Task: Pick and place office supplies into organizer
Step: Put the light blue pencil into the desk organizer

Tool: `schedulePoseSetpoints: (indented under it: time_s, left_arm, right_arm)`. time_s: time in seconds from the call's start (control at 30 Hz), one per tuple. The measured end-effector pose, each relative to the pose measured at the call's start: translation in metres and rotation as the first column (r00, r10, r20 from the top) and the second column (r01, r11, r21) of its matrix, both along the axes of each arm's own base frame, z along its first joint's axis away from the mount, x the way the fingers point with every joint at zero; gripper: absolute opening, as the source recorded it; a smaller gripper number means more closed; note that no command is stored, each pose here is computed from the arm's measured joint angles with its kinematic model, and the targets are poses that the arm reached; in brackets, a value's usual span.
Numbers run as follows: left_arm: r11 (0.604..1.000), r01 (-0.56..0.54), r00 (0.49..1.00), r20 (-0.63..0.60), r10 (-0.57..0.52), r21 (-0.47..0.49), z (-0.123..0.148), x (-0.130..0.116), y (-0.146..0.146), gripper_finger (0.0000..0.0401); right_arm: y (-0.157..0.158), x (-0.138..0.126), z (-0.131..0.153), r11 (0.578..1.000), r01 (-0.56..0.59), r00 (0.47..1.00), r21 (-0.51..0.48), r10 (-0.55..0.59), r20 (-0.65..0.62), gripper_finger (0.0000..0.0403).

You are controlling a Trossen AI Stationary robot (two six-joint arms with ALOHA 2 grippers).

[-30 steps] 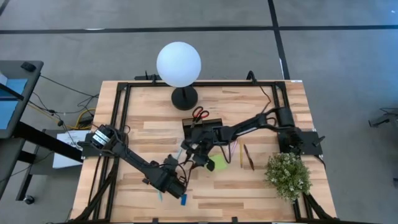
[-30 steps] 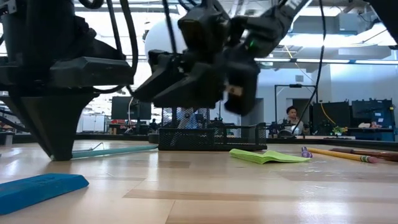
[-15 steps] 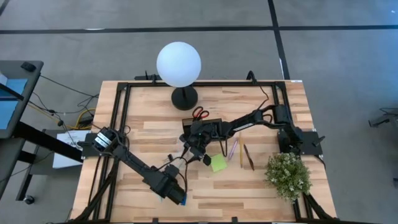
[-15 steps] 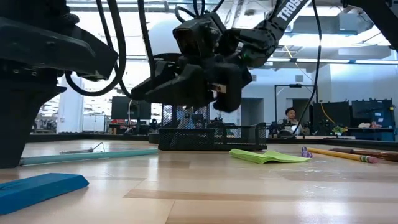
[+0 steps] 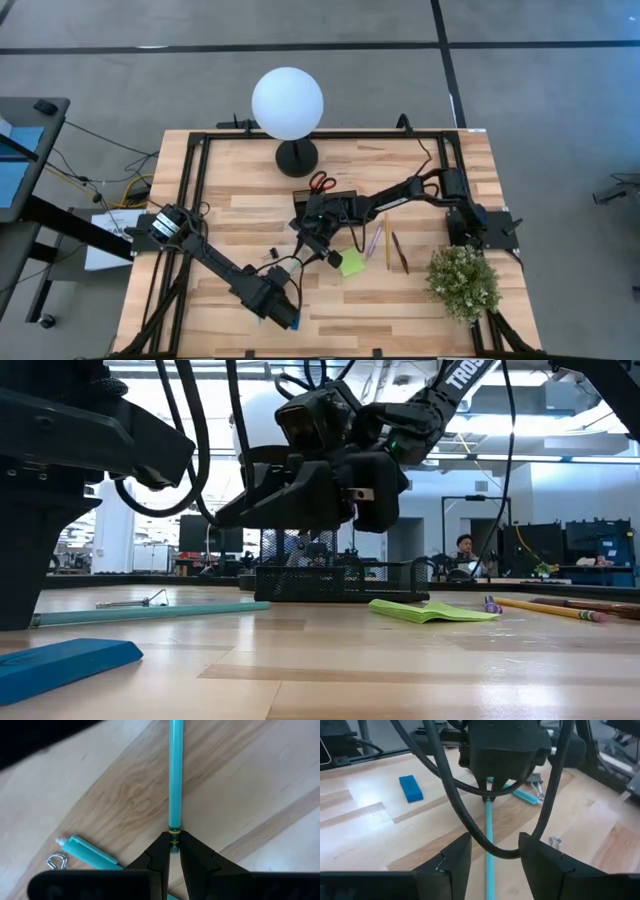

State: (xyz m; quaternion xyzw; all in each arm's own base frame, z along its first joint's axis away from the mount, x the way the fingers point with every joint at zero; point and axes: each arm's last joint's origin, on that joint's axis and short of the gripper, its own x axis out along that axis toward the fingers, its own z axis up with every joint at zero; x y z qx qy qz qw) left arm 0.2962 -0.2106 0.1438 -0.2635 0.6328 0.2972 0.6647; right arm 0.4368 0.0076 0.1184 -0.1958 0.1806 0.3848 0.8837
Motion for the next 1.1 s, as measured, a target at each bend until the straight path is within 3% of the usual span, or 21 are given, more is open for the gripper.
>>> schedulePoseSetpoints:
  time_s: [0.2, 0.33, 0.47, 0.6, 0.93, 1.1]
  left_arm:
    - [1.000, 0.018, 1.000, 0.021, -0.017, -0.013, 0.002, 0.000, -0.004, 0.0031]
    - [1.000, 0.004, 1.000, 0.021, -0.004, 0.010, 0.002, -0.003, -0.006, 0.0031]
    - [1.000, -0.014, 1.000, 0.021, 0.014, 0.015, 0.002, -0.006, -0.009, 0.0032]
    - [1.000, -0.014, 1.000, 0.022, 0.014, 0.015, 0.002, -0.006, -0.009, 0.0032]
    - [0.999, 0.041, 0.998, 0.039, -0.042, 0.019, 0.002, -0.005, -0.010, 0.0032]
    - [0.995, 0.092, 0.995, 0.037, -0.092, 0.025, 0.002, -0.006, -0.011, 0.0032]
  right_arm:
    - [-0.021, -0.010, 0.005, 0.992, 0.120, 0.986, -0.037, -0.124, -0.111, 0.0159]
    - [-0.025, -0.013, 0.032, 0.993, 0.117, 0.990, -0.014, -0.118, -0.073, 0.0159]
    - [-0.026, -0.016, 0.025, 0.996, 0.062, 0.989, 0.071, -0.052, -0.137, 0.0159]
    - [-0.011, -0.015, 0.018, 0.992, -0.026, 0.989, 0.126, 0.044, -0.142, 0.0159]
    - [0.033, -0.008, -0.003, 1.000, -0.004, 0.993, -0.012, 0.002, -0.120, 0.0159]
    - [0.039, -0.006, -0.019, 1.000, -0.005, 0.991, 0.000, 0.005, -0.135, 0.0159]
